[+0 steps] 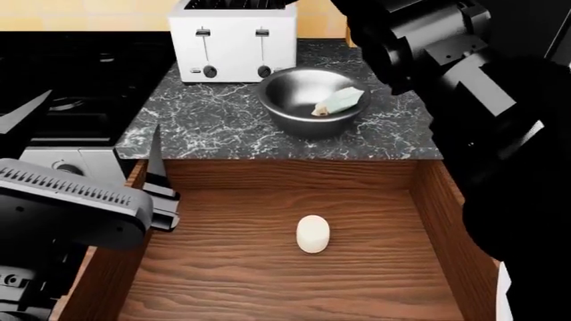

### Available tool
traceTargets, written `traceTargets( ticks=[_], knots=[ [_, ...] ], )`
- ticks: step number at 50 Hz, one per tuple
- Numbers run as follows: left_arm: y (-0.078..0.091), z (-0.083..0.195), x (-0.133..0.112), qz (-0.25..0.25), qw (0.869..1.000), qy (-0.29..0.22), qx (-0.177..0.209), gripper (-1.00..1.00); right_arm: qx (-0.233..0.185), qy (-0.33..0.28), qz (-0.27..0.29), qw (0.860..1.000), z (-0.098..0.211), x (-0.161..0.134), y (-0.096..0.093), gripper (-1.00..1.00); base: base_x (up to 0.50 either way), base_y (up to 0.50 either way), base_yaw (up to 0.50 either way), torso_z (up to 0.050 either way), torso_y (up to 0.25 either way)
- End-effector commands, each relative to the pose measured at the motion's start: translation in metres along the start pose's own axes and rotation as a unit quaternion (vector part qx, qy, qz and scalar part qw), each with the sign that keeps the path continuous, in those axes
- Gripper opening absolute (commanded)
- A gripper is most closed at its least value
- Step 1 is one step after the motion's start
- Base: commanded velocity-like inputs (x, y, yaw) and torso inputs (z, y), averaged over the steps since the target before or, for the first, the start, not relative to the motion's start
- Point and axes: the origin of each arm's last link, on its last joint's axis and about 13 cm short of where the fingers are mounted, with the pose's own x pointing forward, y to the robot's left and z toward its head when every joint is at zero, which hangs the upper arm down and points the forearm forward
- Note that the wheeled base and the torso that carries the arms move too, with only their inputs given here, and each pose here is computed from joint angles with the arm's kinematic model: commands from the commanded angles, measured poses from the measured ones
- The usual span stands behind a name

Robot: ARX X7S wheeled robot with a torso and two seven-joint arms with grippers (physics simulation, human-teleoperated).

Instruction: Place the bar in the bowl and close the drawer.

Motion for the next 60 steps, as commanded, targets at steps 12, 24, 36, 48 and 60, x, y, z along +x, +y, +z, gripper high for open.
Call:
traceTargets(
  ticks=[12, 24, 36, 48, 60],
  knots=[
    [0.000, -0.002, 0.001, 0.010, 1.000, -0.002, -0.004, 1.00, -0.002, -0.003, 0.021, 1.000, 0.007, -0.077, 0.018, 1.00, 0.00, 0.00, 0.00, -0.008, 0.250],
    [0.001, -0.004, 0.002, 0.022, 1.000, -0.004, -0.006, 1.00, 0.016, -0.001, 0.000, 1.000, -0.001, -0.123, 0.025, 1.00, 0.00, 0.00, 0.00, -0.002, 0.048],
    [0.000, -0.005, 0.005, 0.027, 1.000, -0.010, -0.008, 1.00, 0.010, -0.024, -0.007, 1.000, -0.014, -0.162, 0.034, 1.00, 0.00, 0.00, 0.00, 0.000, 0.000],
    [0.001, -0.005, 0.002, 0.026, 1.000, -0.013, -0.011, 1.00, 0.022, -0.023, -0.031, 0.999, -0.012, -0.212, 0.038, 1.00, 0.00, 0.00, 0.00, 0.000, 0.000],
    [0.002, -0.007, 0.001, 0.029, 0.999, -0.009, -0.010, 1.00, 0.051, -0.037, -0.050, 0.997, -0.014, -0.232, 0.035, 1.00, 0.00, 0.00, 0.00, 0.000, 0.000]
  ],
)
